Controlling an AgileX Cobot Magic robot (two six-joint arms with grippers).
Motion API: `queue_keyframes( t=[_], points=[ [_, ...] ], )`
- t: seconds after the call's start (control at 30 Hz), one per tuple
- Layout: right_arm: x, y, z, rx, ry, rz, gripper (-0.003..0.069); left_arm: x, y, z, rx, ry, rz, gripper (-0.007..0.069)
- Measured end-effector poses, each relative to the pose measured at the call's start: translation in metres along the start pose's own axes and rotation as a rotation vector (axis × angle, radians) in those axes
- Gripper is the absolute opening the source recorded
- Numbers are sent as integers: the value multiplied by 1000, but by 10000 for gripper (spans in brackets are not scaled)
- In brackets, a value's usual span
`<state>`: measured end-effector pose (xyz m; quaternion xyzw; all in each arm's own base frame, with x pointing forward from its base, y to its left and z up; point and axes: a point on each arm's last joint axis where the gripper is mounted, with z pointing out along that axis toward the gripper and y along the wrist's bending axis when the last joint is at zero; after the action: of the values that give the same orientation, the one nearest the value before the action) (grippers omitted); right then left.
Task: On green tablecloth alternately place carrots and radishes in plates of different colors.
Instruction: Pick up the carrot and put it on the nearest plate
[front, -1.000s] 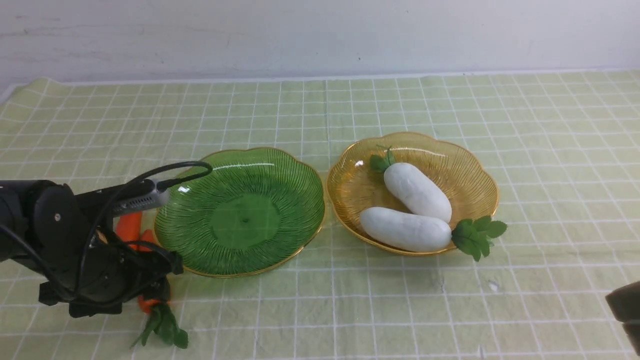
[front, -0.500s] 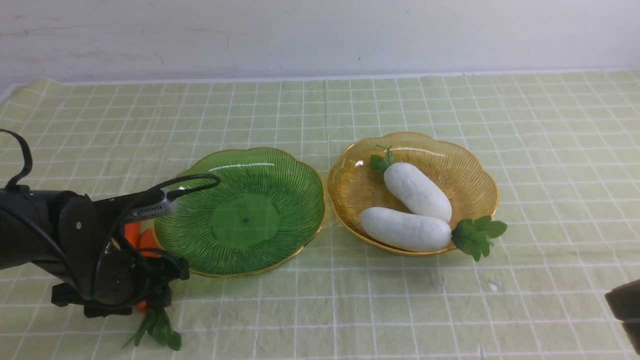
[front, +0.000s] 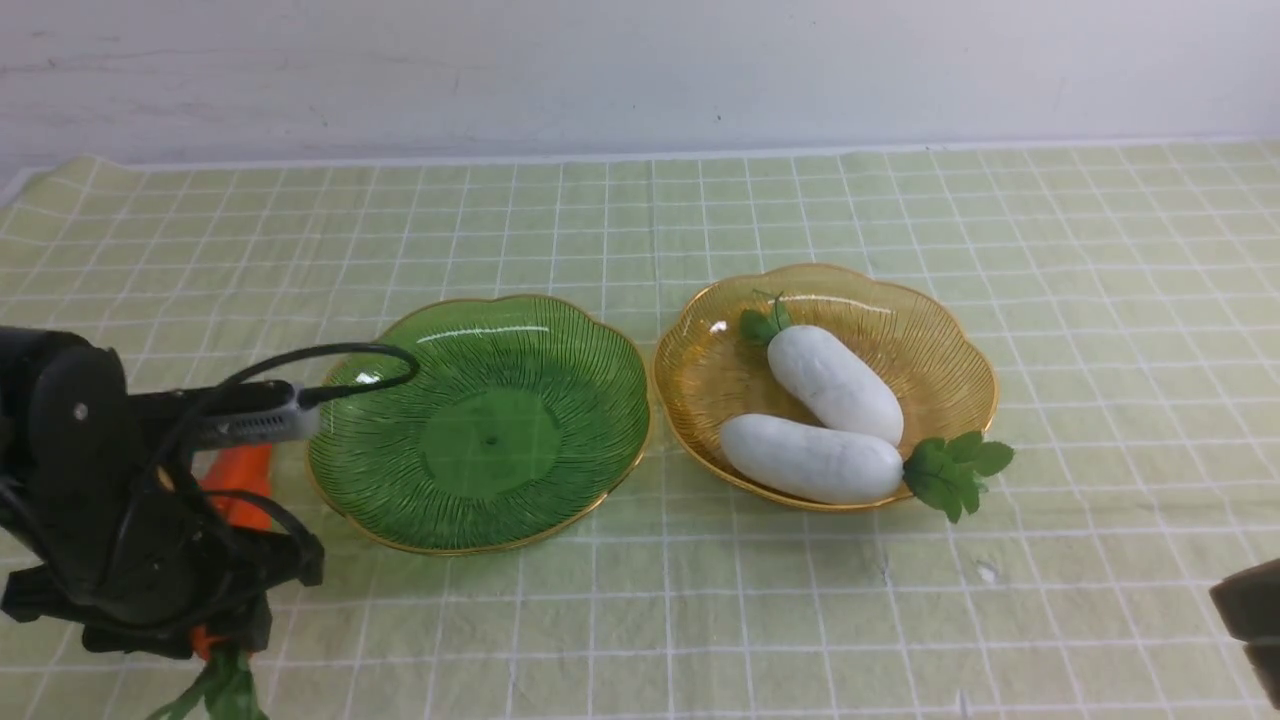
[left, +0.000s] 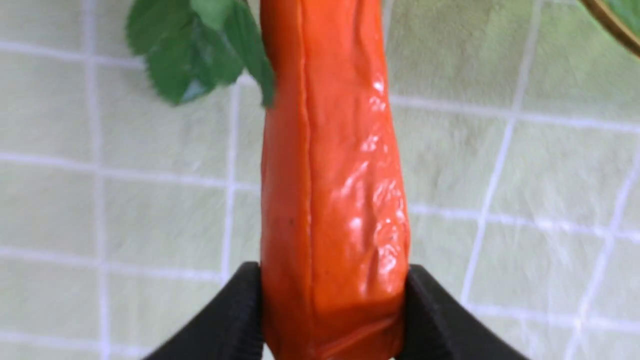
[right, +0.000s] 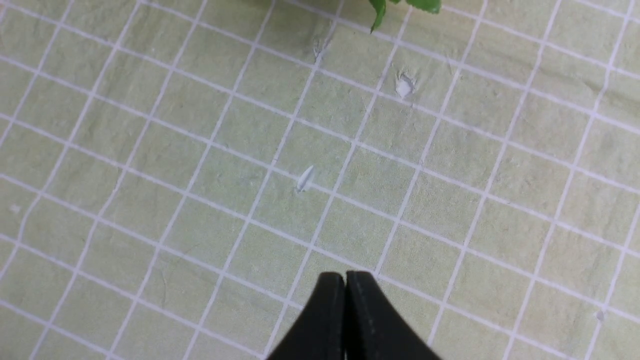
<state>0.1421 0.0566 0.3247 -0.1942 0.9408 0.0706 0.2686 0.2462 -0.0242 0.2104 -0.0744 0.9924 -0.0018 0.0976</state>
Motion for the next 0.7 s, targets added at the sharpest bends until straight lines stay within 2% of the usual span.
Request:
queue_keyframes(
  t=[0.17, 0.3, 0.33, 0.5, 0.53, 0.7],
  points=[
    [-1, 0, 0, 0, -6, -3, -15, 4, 4, -52, 3, -48, -3, 296],
    [-1, 0, 0, 1, -15, -3, -15, -5, -1, -71, 51, -112, -22, 296],
    [-1, 0, 0, 1, -15, -3, -15, -11, -5, -79, 94, -143, -41, 296],
    [-2, 0, 0, 1, -19, -3, -15, -30, -18, -78, 200, -200, -65, 296],
    [-2, 0, 0, 1, -21, -3, -15, -39, -24, -72, 242, -215, -66, 296],
    [-2, 0, 0, 1, -21, -3, -15, -68, -37, -39, 311, -252, -73, 296]
  ],
)
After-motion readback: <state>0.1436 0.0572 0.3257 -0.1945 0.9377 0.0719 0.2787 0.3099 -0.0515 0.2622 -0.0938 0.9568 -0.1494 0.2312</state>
